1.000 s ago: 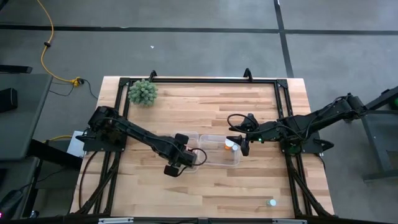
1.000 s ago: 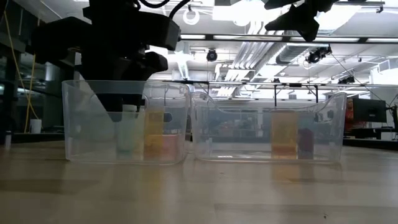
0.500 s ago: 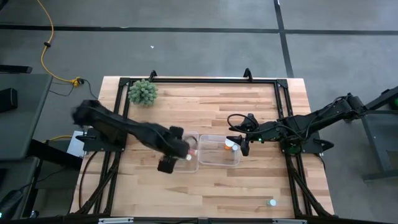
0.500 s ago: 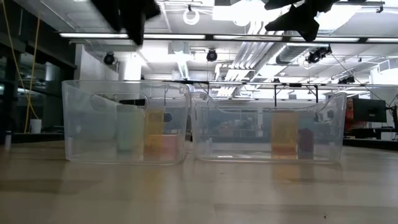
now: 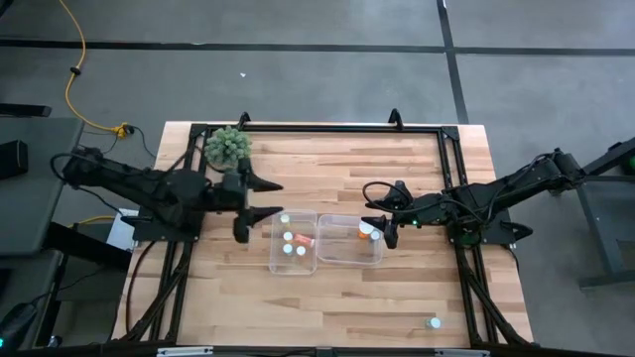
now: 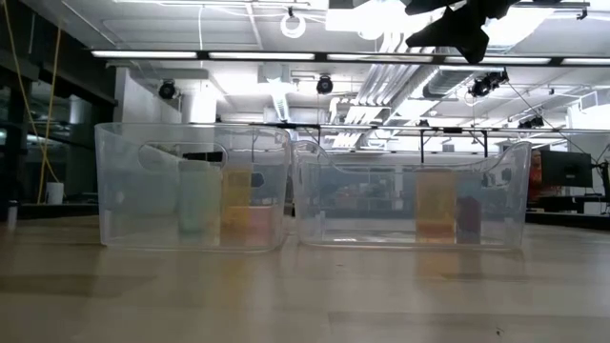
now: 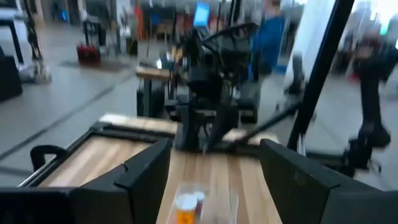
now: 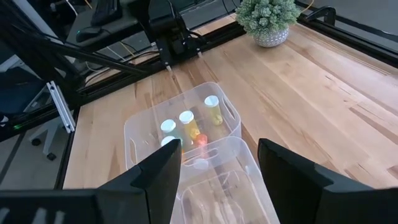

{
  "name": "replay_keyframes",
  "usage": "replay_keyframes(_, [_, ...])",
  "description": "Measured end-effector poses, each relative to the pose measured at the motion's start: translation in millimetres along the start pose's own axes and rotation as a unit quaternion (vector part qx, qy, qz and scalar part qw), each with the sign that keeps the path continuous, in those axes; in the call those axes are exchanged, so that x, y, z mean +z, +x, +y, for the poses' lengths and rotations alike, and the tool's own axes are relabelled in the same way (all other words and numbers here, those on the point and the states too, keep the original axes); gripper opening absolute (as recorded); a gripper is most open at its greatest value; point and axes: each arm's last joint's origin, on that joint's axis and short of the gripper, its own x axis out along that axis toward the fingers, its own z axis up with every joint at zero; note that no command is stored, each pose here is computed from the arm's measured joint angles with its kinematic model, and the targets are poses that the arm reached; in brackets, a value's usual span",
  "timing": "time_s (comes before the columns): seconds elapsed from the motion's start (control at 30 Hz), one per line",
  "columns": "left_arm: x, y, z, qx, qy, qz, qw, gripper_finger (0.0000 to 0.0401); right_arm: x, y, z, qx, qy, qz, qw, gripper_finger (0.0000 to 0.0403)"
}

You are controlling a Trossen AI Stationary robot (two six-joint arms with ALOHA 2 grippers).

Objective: Pick and place medicine bottles into bin by pill shape (circle, oval)
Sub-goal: Put the blue pill bottle into the left transparent bin

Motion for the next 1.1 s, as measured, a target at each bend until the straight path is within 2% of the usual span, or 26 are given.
replay_keyframes(0.13, [-36, -18, 11, -0.010, -0.040, -0.068, 0.997, 0.0234, 1, 0, 0, 0.000, 0.000, -0.005, 1.000, 0.0206])
replay_keyframes(0.3, [-73, -31, 20, -0.015, -0.071, -0.090, 0.993, 0.0234, 6, 0, 2, -0.008, -0.013, -0.036, 0.999, 0.0206])
replay_keyframes(0.4, [-81, -34, 23, -0.015, -0.073, -0.086, 0.994, 0.0234, 8, 0, 3, -0.005, -0.035, -0.046, 0.998, 0.0206])
replay_keyframes(0.5, [-84, -35, 23, -0.012, -0.052, -0.083, 0.995, 0.0234, 8, 0, 3, -0.004, -0.057, -0.049, 0.997, 0.0206])
replay_keyframes(0.67, [-85, -35, 24, -0.001, -0.041, -0.083, 0.996, 0.0234, 8, 0, 3, -0.004, -0.066, -0.049, 0.997, 0.0206])
replay_keyframes(0.77, [-85, -35, 24, 0.001, -0.040, -0.083, 0.996, 0.0234, 13, -1, 5, 0.013, 0.005, -0.070, 0.997, 0.0206])
replay_keyframes(0.83, [-85, -35, 24, 0.002, -0.040, -0.083, 0.996, 0.0234, 20, -2, 8, 0.045, 0.056, -0.090, 0.993, 0.0206])
replay_keyframes(0.97, [-85, -35, 24, 0.004, -0.040, -0.082, 0.996, 0.0234, 34, -4, 24, 0.084, 0.080, -0.029, 0.993, 0.0206])
replay_keyframes(1.1, [-85, -35, 25, 0.018, -0.041, -0.082, 0.996, 0.0234, 39, -4, 50, 0.048, 0.041, 0.136, 0.989, 0.0206])
